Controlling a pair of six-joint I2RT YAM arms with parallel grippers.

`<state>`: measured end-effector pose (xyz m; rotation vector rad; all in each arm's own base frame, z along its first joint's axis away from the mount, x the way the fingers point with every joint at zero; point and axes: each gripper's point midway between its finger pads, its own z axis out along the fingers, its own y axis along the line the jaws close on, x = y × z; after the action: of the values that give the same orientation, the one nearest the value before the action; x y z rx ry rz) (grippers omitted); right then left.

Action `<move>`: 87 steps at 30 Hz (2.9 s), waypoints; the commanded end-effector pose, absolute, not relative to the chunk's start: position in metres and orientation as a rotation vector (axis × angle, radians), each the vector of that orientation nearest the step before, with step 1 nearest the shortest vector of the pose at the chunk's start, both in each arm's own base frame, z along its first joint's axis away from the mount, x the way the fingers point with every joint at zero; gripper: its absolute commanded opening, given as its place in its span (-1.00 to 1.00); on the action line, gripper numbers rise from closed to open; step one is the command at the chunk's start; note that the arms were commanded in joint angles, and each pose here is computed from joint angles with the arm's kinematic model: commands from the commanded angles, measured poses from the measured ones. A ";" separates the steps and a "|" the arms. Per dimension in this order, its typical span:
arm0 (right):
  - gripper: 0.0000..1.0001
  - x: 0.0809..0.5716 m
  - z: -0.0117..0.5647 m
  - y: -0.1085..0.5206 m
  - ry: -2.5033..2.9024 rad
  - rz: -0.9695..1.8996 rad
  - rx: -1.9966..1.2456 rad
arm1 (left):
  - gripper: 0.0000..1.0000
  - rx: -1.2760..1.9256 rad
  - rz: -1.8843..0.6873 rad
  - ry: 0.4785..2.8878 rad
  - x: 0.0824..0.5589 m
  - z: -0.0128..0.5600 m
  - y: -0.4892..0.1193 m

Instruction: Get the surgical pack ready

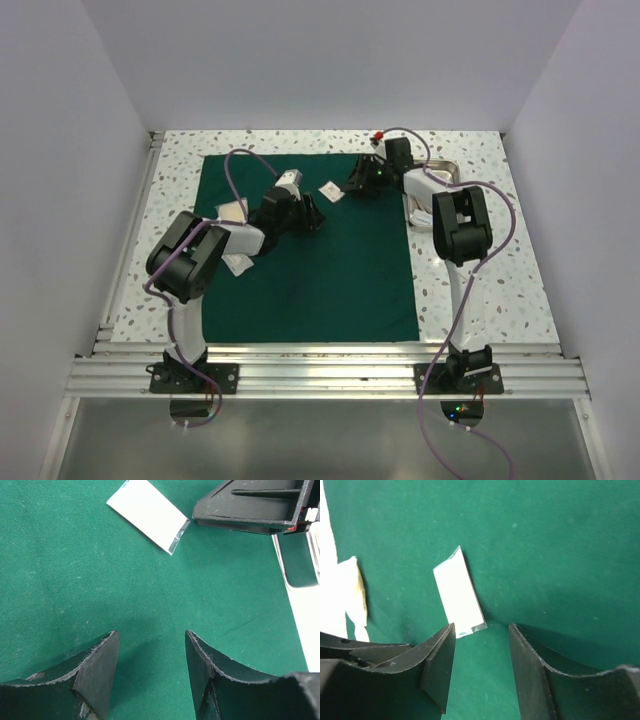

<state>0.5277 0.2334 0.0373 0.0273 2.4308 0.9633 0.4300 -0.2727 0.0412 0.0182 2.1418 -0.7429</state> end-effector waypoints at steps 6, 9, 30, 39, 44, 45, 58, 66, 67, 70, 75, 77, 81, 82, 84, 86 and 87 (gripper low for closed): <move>-0.04 0.526 0.038 0.263 2.401 1.085 -0.037 | 0.18 0.042 -0.742 2.113 0.441 0.047 -0.280; -0.08 0.526 0.034 0.268 2.404 1.098 -0.035 | 0.18 0.042 -0.742 2.118 0.441 0.046 -0.280; -1.00 0.540 0.108 0.226 2.174 1.069 0.168 | 0.17 0.034 -0.740 2.114 0.440 0.048 -0.279; -1.00 0.516 0.142 0.122 2.054 0.934 0.401 | 0.17 0.030 -0.746 2.109 0.439 0.050 -0.279; -1.00 0.499 0.133 0.056 2.021 0.782 0.623 | 0.17 0.029 -0.749 2.105 0.439 0.053 -0.279; -1.00 0.496 0.135 0.048 2.000 0.750 0.641 | 0.17 0.032 -0.749 2.105 0.439 0.053 -0.279; -0.23 0.448 0.115 -0.007 2.069 0.410 0.796 | 0.16 0.018 -0.745 2.091 0.438 0.055 -0.276; 0.11 0.446 0.172 0.019 1.982 0.429 0.599 | 0.15 0.016 -0.716 2.030 0.436 0.089 -0.269; 0.11 0.446 0.176 0.037 1.992 0.464 0.540 | 0.15 0.015 -0.723 2.013 0.435 0.099 -0.268; 0.10 0.441 0.183 0.106 2.038 0.600 0.342 | 0.14 -0.035 -0.758 1.945 0.422 0.139 -0.254; 0.10 0.415 0.173 0.219 2.137 0.791 0.034 | 0.20 -0.177 -0.834 1.930 0.402 0.171 -0.191; 0.11 0.403 0.160 0.251 2.175 0.836 -0.037 | 0.25 -0.270 -0.812 1.995 0.388 0.148 -0.154; 0.11 0.371 0.139 0.316 2.227 0.943 -0.167 | 0.41 -0.321 -0.716 2.004 0.348 0.147 -0.118; 0.11 0.359 0.137 0.336 2.231 0.977 -0.207 | 0.43 -0.342 -0.688 2.028 0.336 0.136 -0.112; 0.11 0.353 0.121 0.354 2.263 0.984 -0.241 | 0.52 -0.397 -0.634 2.028 0.322 0.135 -0.100; 0.11 0.344 0.121 0.377 2.258 1.017 -0.289 | 0.57 -0.447 -0.575 2.069 0.309 0.117 -0.088; 0.11 0.340 0.111 0.385 2.278 1.016 -0.306 | 0.60 -0.474 -0.526 2.058 0.307 0.115 -0.079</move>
<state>0.3329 0.3559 0.0901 -0.2711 2.3604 0.9421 0.3242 -0.1011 0.1407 -0.3739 1.9863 -0.6485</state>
